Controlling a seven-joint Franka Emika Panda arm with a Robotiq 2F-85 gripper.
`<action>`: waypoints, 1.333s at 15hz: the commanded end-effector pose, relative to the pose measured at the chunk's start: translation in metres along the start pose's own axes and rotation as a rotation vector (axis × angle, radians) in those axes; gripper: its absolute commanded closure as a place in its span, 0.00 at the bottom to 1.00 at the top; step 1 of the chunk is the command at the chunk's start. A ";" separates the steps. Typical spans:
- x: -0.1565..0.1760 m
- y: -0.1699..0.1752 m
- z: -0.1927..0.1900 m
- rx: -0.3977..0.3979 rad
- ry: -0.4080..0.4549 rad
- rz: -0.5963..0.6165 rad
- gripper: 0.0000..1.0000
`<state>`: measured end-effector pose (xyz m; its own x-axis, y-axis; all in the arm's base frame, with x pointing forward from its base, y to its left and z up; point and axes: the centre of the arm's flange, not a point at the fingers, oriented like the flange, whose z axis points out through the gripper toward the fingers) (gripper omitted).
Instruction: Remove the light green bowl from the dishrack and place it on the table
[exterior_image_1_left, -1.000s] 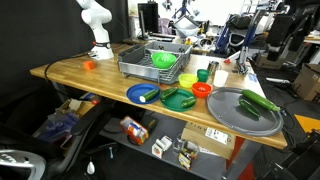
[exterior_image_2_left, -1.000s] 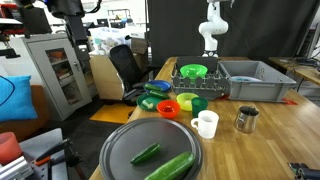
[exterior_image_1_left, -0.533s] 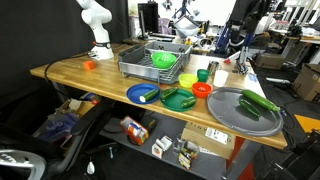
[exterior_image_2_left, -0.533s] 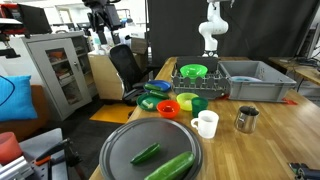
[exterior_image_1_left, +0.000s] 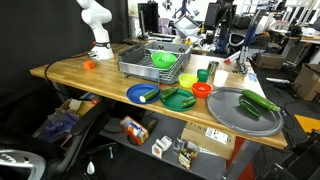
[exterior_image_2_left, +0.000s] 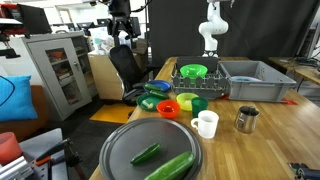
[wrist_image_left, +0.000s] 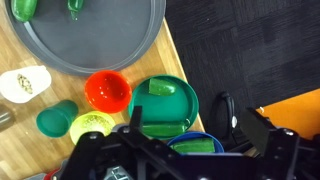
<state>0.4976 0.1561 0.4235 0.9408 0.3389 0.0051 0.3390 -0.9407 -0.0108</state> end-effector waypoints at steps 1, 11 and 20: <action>0.000 0.000 -0.001 0.000 -0.001 -0.001 0.00; 0.063 -0.001 0.001 -0.178 0.260 -0.170 0.00; 0.179 0.006 0.056 -0.143 0.466 -0.341 0.00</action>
<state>0.6314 0.2083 0.3780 0.6921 0.5972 0.4054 0.5715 -0.7965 0.1975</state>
